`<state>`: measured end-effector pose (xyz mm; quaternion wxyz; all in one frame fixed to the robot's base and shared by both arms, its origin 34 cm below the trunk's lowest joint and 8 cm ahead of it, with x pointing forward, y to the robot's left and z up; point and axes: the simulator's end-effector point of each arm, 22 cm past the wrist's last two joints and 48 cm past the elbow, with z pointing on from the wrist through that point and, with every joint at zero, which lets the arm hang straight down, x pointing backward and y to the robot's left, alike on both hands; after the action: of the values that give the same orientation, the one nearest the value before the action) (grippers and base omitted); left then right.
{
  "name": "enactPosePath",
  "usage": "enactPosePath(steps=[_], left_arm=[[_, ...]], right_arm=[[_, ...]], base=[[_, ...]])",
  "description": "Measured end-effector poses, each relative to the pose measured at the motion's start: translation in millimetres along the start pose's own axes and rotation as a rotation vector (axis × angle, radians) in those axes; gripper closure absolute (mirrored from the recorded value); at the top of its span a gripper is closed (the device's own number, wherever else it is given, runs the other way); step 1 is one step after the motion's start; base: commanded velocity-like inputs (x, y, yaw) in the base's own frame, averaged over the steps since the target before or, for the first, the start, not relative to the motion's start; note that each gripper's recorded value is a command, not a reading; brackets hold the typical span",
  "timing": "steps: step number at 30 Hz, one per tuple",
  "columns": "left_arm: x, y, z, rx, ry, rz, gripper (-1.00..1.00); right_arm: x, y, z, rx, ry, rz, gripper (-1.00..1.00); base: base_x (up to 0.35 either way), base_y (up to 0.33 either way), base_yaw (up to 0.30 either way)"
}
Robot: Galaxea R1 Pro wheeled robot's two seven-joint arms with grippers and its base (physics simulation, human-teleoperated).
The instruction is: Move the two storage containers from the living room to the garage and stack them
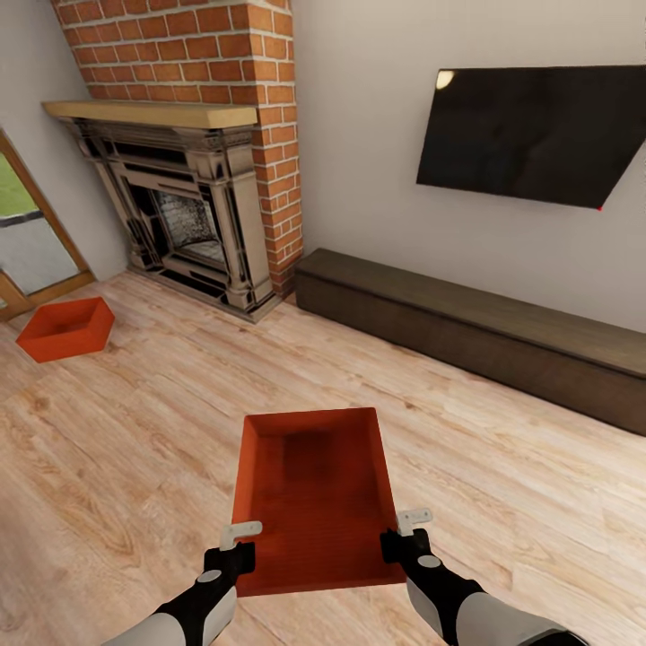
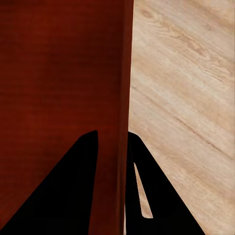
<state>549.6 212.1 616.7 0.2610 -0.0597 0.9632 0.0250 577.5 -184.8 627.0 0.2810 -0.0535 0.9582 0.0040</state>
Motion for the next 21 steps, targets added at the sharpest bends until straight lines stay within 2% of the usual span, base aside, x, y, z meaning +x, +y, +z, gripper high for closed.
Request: enactPosePath(steps=[21], left_arm=[[-18.2, -0.3, -6.5, 0.005, -0.035, -0.002, 1.0]], right_arm=[[-17.9, -0.3, -7.2, 0.003, -0.035, 0.003, 1.0]], base=[[0.0, 0.0, 0.0]])
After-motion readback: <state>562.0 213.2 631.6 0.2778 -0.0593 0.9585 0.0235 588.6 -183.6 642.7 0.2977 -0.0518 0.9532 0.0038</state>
